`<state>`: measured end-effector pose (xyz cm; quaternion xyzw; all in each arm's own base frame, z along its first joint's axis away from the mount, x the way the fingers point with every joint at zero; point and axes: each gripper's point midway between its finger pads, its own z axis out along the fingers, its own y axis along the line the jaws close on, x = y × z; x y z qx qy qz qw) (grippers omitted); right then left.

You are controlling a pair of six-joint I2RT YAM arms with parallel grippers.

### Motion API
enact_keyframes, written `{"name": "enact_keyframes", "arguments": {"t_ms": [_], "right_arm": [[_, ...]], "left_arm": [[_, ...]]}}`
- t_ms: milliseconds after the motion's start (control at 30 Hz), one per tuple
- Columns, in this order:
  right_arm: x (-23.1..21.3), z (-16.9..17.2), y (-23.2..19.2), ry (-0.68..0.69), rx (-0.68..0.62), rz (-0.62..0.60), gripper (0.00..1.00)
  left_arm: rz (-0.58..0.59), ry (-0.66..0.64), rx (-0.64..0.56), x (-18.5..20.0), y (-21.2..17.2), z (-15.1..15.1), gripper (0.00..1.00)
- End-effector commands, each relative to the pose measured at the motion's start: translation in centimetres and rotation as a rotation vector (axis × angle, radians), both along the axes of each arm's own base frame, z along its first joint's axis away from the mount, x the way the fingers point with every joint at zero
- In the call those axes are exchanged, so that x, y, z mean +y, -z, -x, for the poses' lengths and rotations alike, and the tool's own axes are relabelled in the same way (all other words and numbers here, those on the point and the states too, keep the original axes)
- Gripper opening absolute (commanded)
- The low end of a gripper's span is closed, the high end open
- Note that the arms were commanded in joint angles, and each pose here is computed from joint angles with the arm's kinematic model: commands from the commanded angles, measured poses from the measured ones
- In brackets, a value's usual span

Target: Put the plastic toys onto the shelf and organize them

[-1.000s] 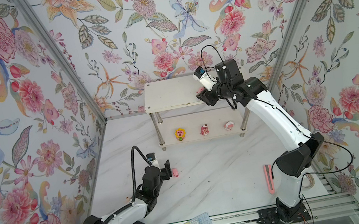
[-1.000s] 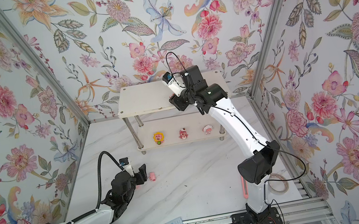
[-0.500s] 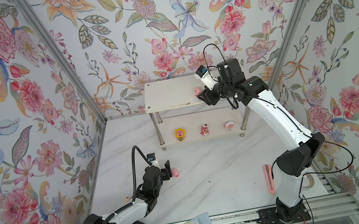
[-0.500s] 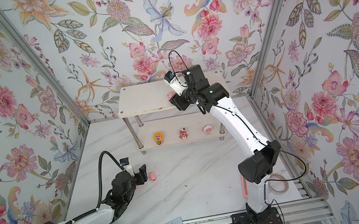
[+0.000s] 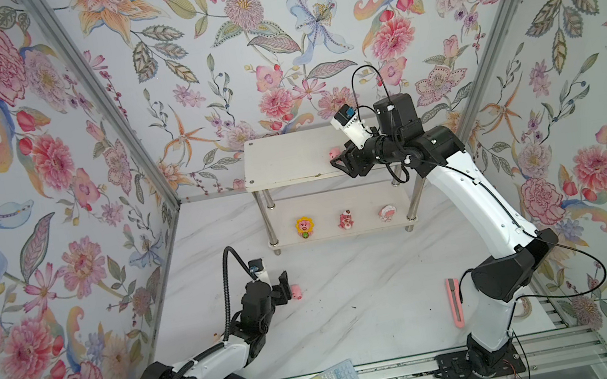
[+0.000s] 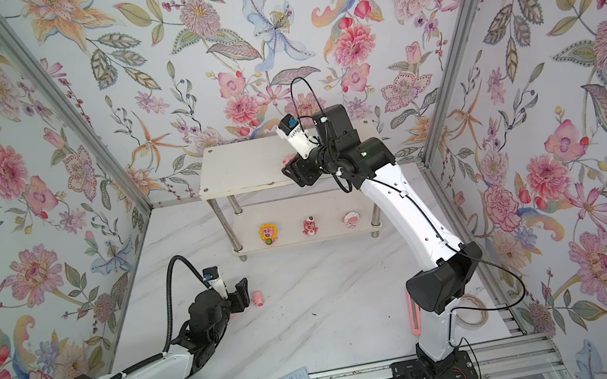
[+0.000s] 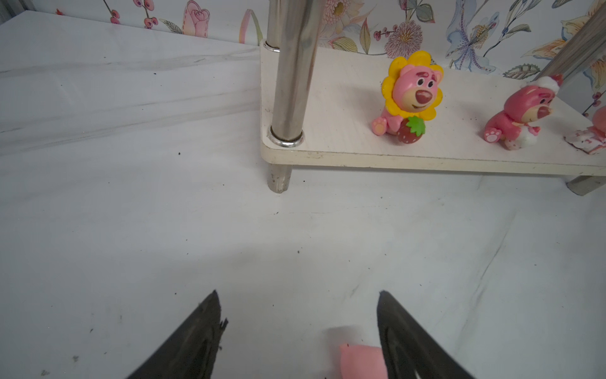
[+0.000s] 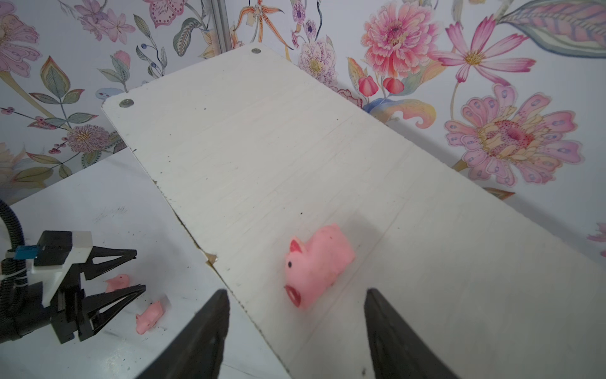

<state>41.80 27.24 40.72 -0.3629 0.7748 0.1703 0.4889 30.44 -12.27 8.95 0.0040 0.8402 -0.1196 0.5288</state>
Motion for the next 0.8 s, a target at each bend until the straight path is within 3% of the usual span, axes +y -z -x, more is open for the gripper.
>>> {"name": "enact_keyframes", "arguments": {"t_ms": [0,67,133,200,233,767], "right_arm": [[-0.7,1.1,-3.1,0.016,-0.041,-0.059,0.62],[-0.5,1.0,-3.5,0.017,-0.048,-0.074,0.54],[-0.4,0.9,-3.6,0.015,-0.047,-0.085,0.33],[-0.1,0.7,-3.5,0.020,-0.035,-0.094,0.05],[0.0,0.5,-3.2,0.025,-0.032,-0.091,0.00],[1.3,-1.8,-0.4,0.083,-0.010,-0.031,0.00]], "left_arm": [[0.023,-0.009,-0.024,-0.1,-1.0,-0.7,0.76],[0.021,-0.009,-0.022,0.0,-0.9,-0.6,0.76],[0.021,-0.008,-0.022,0.0,-0.8,-0.6,0.76],[0.020,-0.007,-0.023,-0.1,-0.8,-0.6,0.76],[0.020,-0.009,-0.022,0.0,-0.8,-0.6,0.76],[0.015,-0.015,-0.021,0.3,-0.5,-0.5,0.77]]}}
